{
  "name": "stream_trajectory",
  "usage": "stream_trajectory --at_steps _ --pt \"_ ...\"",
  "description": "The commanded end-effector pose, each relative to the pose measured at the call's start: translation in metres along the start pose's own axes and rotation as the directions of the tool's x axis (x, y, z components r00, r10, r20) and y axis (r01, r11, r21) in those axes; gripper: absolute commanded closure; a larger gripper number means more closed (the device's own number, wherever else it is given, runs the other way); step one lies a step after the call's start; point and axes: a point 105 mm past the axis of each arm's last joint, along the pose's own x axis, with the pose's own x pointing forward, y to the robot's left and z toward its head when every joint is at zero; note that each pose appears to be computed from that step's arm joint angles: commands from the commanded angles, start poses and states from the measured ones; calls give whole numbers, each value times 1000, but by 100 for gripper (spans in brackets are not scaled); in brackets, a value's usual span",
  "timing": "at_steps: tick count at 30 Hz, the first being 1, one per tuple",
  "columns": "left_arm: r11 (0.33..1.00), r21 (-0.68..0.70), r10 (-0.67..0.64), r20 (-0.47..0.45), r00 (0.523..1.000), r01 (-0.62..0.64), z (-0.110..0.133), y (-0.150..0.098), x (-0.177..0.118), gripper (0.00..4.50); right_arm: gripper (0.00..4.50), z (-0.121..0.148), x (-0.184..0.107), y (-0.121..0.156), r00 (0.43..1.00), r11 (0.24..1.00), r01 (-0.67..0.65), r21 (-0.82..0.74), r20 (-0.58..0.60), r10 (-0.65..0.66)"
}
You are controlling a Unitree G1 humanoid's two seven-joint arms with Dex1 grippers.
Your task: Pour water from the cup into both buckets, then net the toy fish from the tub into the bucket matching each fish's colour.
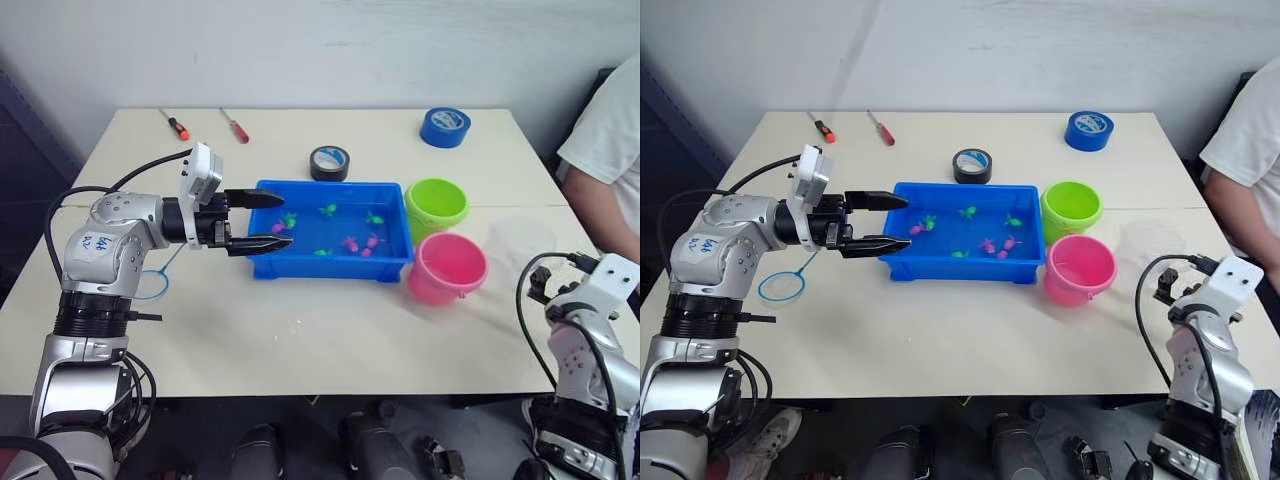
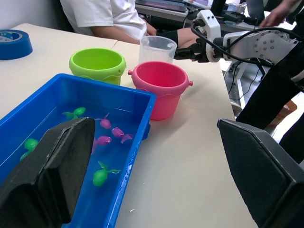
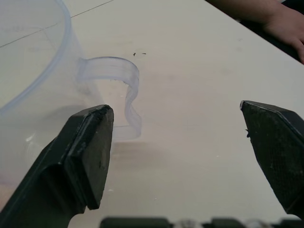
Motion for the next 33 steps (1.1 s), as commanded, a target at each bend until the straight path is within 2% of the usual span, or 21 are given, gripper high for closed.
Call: stream_trajectory --at_steps 1,5,6,7,9,13,14,15,17,18,20,21,25,29,33 --pt "999 35 12 8 1000 -12 6 1 -2 0 9 18 -17 -8 999 996 -37 -82 13 38" --pt "999 23 35 0 999 -35 2 3 -4 0 9 15 -36 -5 986 975 -158 -157 -75 148" --pt "998 14 55 1 998 -55 2 4 -6 0 9 17 -44 0 971 953 -233 -193 -97 218" --pt "996 -3 85 7 996 -85 1 7 -10 0 9 22 -58 11 933 900 -358 -248 -129 336" --pt "988 -31 151 13 988 -151 -2 10 -20 0 9 33 -84 29 824 750 -566 -343 -213 525" --pt "968 -61 245 36 969 -243 -2 16 -35 0 9 48 -108 53 670 564 -735 -378 -276 689" --pt "946 -70 319 41 947 -316 -3 21 -46 0 9 60 -121 77 543 436 -823 -363 -279 792" --pt "921 -75 386 37 922 -383 -6 25 -57 0 9 71 -131 96 439 331 -872 -361 -276 855" --pt "874 -75 483 20 876 -480 -11 29 -75 0 9 85 -143 123 299 191 -906 -378 -254 920" --pt "846 -75 530 12 848 -528 -14 30 -84 0 9 86 -147 135 242 133 -914 -383 -251 937" --pt "771 -68 634 -18 773 -634 -22 33 -106 0 9 84 -164 160 76 -29 -930 -366 -267 961" --pt "737 -67 671 -46 740 -672 -29 33 -115 0 9 81 -170 170 11 -89 -931 -354 -272 962" --pt "669 -100 725 -132 676 -737 -58 22 -139 0 9 67 -188 198 -186 -275 -910 -311 -288 940" --pt "590 -106 770 -226 597 -800 -86 20 -170 0 9 58 -199 207 -284 -364 -876 -317 -271 920" --pt "578 -100 769 -265 581 -810 -102 26 -182 0 9 54 -209 210 -332 -404 -860 -310 -259 907"
